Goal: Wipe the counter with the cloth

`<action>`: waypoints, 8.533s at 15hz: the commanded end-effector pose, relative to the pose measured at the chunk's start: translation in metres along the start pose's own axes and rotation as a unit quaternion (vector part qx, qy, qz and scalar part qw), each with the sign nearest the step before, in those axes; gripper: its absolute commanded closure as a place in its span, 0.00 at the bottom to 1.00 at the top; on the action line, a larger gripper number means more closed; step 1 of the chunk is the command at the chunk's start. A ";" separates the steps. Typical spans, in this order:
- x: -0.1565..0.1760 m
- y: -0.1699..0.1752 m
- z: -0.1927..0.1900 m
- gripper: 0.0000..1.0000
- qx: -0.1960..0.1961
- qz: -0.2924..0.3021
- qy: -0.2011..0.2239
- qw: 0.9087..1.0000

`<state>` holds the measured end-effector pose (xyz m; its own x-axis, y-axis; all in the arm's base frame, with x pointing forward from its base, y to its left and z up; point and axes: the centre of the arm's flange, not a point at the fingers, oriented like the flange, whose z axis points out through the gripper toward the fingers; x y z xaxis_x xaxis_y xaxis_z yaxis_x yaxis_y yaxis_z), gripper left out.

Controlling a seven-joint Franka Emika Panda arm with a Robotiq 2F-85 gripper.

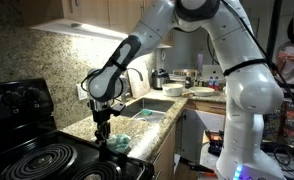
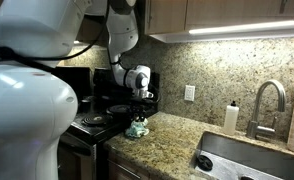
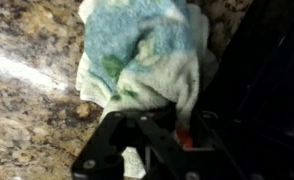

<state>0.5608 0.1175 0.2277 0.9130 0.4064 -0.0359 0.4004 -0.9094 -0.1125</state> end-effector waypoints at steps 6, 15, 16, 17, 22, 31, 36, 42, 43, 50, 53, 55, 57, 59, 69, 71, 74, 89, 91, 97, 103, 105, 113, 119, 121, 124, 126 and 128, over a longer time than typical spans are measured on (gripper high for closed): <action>-0.030 0.121 -0.023 0.92 -0.038 0.077 0.002 0.996; -0.076 0.220 -0.037 0.92 -0.074 0.161 -0.006 0.984; -0.077 0.222 -0.039 0.92 -0.071 0.167 -0.003 0.983; -0.077 0.222 -0.040 0.92 -0.070 0.170 -0.001 0.983; -0.054 0.184 -0.031 0.92 -0.058 0.148 0.000 0.987; 0.012 0.032 -0.003 0.92 -0.024 0.034 -0.008 0.999; 0.040 -0.033 0.006 0.92 -0.007 -0.030 -0.009 0.999; 0.038 0.022 -0.009 0.92 -0.038 -0.011 -0.025 0.999; 0.035 0.034 -0.013 0.92 -0.041 -0.004 -0.025 0.999; -0.012 0.151 -0.029 0.92 -0.071 0.091 -0.026 0.993; -0.035 0.191 -0.035 0.92 -0.082 0.129 -0.030 0.988; -0.050 0.210 -0.037 0.92 -0.089 0.149 -0.035 0.984; -0.065 0.226 -0.039 0.92 -0.096 0.169 -0.041 0.980; -0.084 0.238 -0.037 0.92 -0.099 0.188 -0.048 0.976; -0.166 0.192 -0.015 0.92 -0.063 0.258 -0.080 0.961; -0.163 0.166 -0.006 0.92 -0.050 0.246 -0.085 0.964; -0.147 0.126 0.007 0.92 -0.032 0.214 -0.093 0.972; -0.168 0.036 0.036 0.92 0.084 0.219 -0.123 0.964; -0.178 0.047 0.033 0.92 0.088 0.230 -0.120 0.962; -0.214 0.102 0.021 0.92 0.084 0.243 -0.114 0.960; -0.250 0.163 0.020 0.92 0.093 0.257 -0.111 0.955; -0.254 0.181 0.014 0.92 0.089 0.260 -0.102 0.956; -0.297 0.286 -0.017 0.92 0.065 0.269 -0.087 0.957; -0.336 0.348 -0.011 0.92 0.064 0.300 -0.086 0.948; -0.341 0.364 -0.013 0.92 0.054 0.316 -0.086 0.943; -0.353 0.394 -0.024 0.92 0.037 0.346 -0.078 0.934; -0.364 0.417 -0.033 0.92 0.023 0.369 -0.071 0.926; -0.379 0.439 -0.044 0.92 0.008 0.395 -0.065 0.916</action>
<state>0.3919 -0.3981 0.2253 0.9245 -0.2970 -0.2389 -0.3213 -0.9444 -0.0694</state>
